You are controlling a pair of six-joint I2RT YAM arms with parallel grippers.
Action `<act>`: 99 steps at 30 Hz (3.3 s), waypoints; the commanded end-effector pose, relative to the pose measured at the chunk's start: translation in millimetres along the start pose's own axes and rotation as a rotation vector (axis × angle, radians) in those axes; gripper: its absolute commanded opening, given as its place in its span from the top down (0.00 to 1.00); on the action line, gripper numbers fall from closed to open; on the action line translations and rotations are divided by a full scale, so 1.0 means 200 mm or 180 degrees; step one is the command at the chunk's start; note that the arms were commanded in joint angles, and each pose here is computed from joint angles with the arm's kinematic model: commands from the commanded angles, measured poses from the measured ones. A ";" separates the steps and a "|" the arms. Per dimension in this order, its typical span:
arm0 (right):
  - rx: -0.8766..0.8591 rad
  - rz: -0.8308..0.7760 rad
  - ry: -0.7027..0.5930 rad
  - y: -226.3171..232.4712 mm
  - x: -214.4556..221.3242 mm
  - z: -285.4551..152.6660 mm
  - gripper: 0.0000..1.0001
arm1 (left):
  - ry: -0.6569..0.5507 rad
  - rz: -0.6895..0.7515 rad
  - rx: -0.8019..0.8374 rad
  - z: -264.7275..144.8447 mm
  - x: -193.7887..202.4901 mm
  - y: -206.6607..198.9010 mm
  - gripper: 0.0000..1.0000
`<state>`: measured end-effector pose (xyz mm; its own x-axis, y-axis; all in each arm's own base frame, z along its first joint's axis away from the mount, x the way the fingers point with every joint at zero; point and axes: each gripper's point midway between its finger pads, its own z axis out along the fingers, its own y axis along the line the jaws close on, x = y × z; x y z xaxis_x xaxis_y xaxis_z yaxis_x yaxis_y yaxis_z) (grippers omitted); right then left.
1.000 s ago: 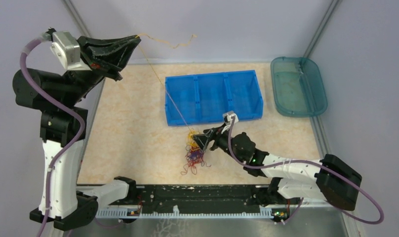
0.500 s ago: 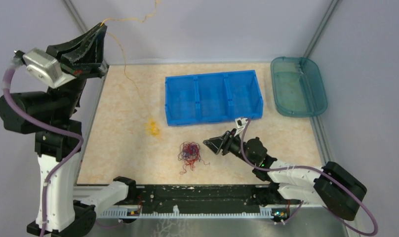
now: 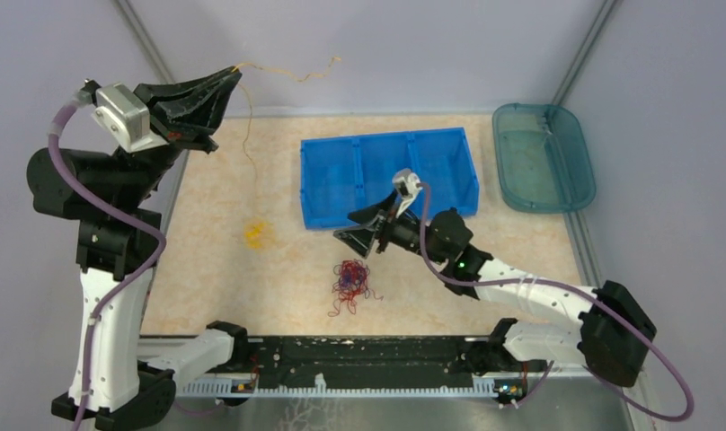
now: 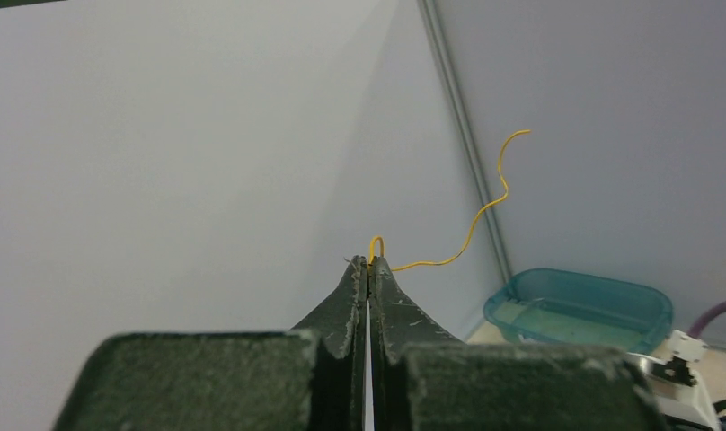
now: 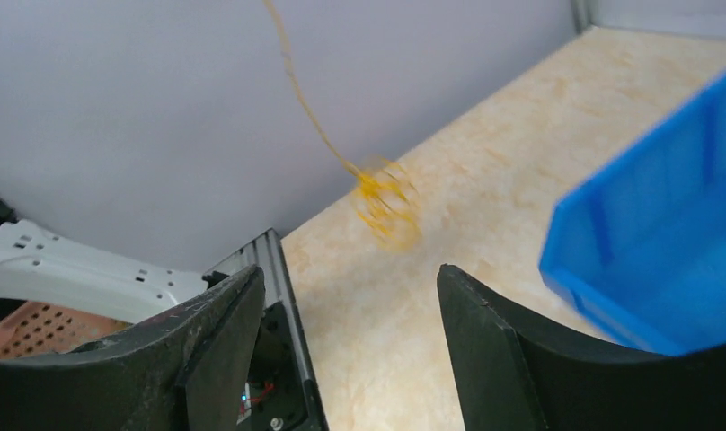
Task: Untangle the cables
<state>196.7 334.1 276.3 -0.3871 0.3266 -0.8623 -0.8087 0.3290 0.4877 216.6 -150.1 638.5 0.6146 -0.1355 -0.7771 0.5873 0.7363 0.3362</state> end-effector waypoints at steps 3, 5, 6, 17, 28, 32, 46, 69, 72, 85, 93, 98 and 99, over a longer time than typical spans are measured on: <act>-0.0831 -0.0748 -0.0104 0.36 -0.15 0.25 0.25 | -0.0095 -0.0240 0.0343 -0.04 -0.11 -0.13 1.00; -0.0842 -0.0771 -0.0154 0.37 -0.17 0.30 0.25 | -0.0092 -0.0327 0.0403 -0.04 -0.12 -0.15 1.00; -0.0799 -0.0791 -0.0187 0.36 -0.18 0.32 0.25 | -0.0095 -0.0365 0.0437 -0.04 -0.13 -0.16 1.00; -0.0633 -0.0717 -0.0078 0.26 -0.08 0.39 0.44 | -0.0101 -0.0765 0.0778 0.00 -0.16 -0.24 0.99; -0.1089 -0.0576 -0.0256 0.41 -0.14 0.42 0.22 | -0.0092 -0.0809 0.0861 -0.02 -0.18 -0.27 0.98; -0.1498 -0.0461 -0.0246 0.54 -0.12 0.37 0.20 | -0.0079 -0.0759 0.0852 -0.04 -0.17 -0.27 0.98; -0.1623 -0.0306 0.0132 0.53 0.10 0.30 0.55 | -0.0126 -0.0778 0.0841 -0.01 -0.20 -0.26 0.98; -0.1338 -0.0098 0.0603 0.41 0.49 0.49 0.66 | -0.0398 -0.0508 0.0761 -0.01 -0.41 -0.22 0.98; -0.1262 -0.0152 0.0596 0.36 0.54 0.51 0.74 | -0.0467 -0.0470 0.0742 -0.01 -0.46 -0.21 0.99; -0.1166 -0.0385 0.0137 0.39 0.38 0.59 0.39 | -0.0375 -0.0763 0.0782 0.03 -0.43 -0.21 0.99; -0.0997 -0.0835 -0.0291 0.46 0.08 0.61 0.30 | -0.0315 -0.0849 0.0796 0.02 -0.38 -0.23 0.99; -0.1039 -0.0751 -0.0159 0.44 0.16 0.62 0.41 | -0.0355 -0.0798 0.0793 0.02 -0.41 -0.22 0.99; -0.1051 -0.0712 -0.0131 0.44 0.18 0.62 0.43 | -0.0370 -0.0778 0.0796 0.02 -0.43 -0.22 0.99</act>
<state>172.2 483.3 287.0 -0.1960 0.2759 -0.9410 -0.9639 0.1220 0.2366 151.1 -178.1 679.3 0.4576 -0.3526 -0.8162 0.8367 0.4814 0.2611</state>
